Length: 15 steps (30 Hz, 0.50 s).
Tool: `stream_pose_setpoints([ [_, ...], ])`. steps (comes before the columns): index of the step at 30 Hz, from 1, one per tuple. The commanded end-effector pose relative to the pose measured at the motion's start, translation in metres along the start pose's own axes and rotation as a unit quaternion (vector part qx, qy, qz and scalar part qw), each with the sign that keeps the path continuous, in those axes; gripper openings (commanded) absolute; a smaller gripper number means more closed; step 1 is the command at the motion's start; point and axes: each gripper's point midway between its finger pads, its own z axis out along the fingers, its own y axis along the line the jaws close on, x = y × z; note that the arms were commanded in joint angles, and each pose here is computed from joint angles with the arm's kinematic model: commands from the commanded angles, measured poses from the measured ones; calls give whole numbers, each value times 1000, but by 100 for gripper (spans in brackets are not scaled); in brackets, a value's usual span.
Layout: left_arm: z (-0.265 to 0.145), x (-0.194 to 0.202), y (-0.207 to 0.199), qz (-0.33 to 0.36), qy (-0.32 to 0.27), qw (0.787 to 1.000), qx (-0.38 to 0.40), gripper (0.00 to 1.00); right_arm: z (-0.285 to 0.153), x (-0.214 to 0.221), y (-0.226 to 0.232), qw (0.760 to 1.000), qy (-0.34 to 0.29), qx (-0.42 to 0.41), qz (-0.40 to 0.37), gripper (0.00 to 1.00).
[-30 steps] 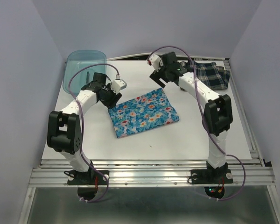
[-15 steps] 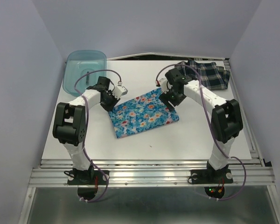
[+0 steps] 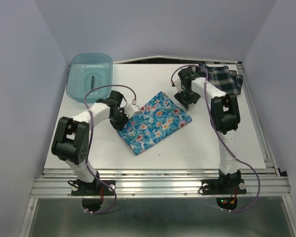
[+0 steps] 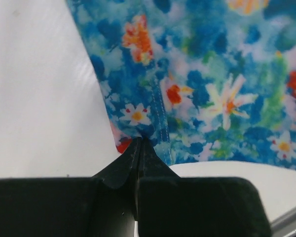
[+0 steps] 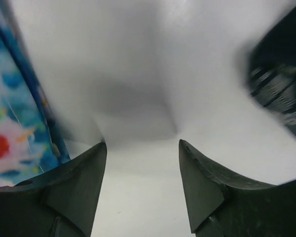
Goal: Fold and stack the skirts
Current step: Fold the skirt
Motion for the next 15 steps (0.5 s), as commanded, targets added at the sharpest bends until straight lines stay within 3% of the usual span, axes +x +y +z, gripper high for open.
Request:
stream_pose_setpoints([
  [1,-22,-19,-58,41,-28,997,67,8,13,-63,-37,995,-61,76,-9,66],
  [3,-27,-36,-91,80,-47,990,104,12,30,-76,-43,994,-60,85,-14,66],
  [6,-46,-62,-115,101,-88,984,121,20,18,-113,-65,987,-104,120,-6,66],
  [12,-75,-108,-106,73,-154,981,92,36,-33,-141,-89,968,-183,170,0,72],
  [15,-78,-121,-84,51,-171,983,32,44,-65,-152,-78,963,-220,157,5,72],
])
